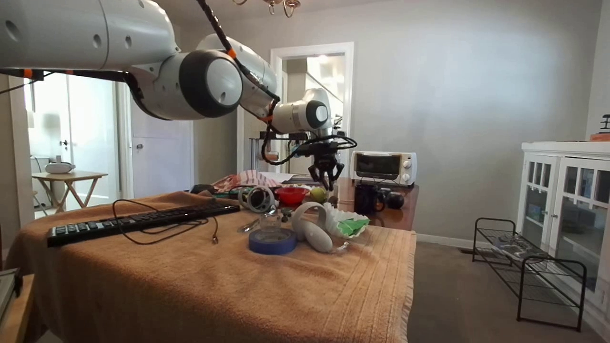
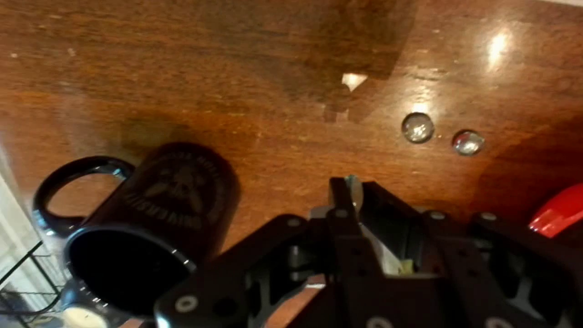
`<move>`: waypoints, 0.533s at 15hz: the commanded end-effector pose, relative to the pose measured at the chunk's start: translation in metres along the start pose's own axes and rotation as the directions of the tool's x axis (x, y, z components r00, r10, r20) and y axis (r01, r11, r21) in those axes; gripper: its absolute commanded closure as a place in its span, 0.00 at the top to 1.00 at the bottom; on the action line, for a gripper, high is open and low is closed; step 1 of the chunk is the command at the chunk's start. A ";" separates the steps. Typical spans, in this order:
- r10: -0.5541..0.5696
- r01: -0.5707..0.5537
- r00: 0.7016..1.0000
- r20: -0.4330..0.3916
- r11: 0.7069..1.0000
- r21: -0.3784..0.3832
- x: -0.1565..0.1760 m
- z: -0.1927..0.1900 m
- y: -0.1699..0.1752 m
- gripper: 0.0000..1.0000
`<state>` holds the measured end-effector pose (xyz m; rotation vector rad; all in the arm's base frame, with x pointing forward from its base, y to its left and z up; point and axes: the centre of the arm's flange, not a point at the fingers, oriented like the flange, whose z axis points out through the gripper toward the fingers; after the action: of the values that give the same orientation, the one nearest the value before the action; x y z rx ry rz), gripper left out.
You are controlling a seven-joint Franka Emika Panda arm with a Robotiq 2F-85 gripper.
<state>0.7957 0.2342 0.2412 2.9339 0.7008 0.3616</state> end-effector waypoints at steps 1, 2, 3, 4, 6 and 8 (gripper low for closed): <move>0.057 -0.059 0.998 -0.031 0.995 -0.079 0.005 -0.018 0.026 0.04; 0.083 -0.087 0.996 -0.043 0.991 -0.100 0.003 -0.018 0.036 0.04; 0.106 -0.111 0.993 -0.051 0.987 -0.116 0.001 -0.020 0.045 0.04; 0.122 -0.129 0.991 -0.063 0.984 -0.123 -0.002 -0.014 0.055 0.04; 0.150 -0.163 0.984 -0.098 0.976 -0.146 -0.002 -0.008 0.070 0.04; 0.172 -0.194 0.975 -0.139 0.967 -0.166 -0.001 -0.005 0.084 0.04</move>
<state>0.8200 0.1710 0.2690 2.8598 0.4613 0.5144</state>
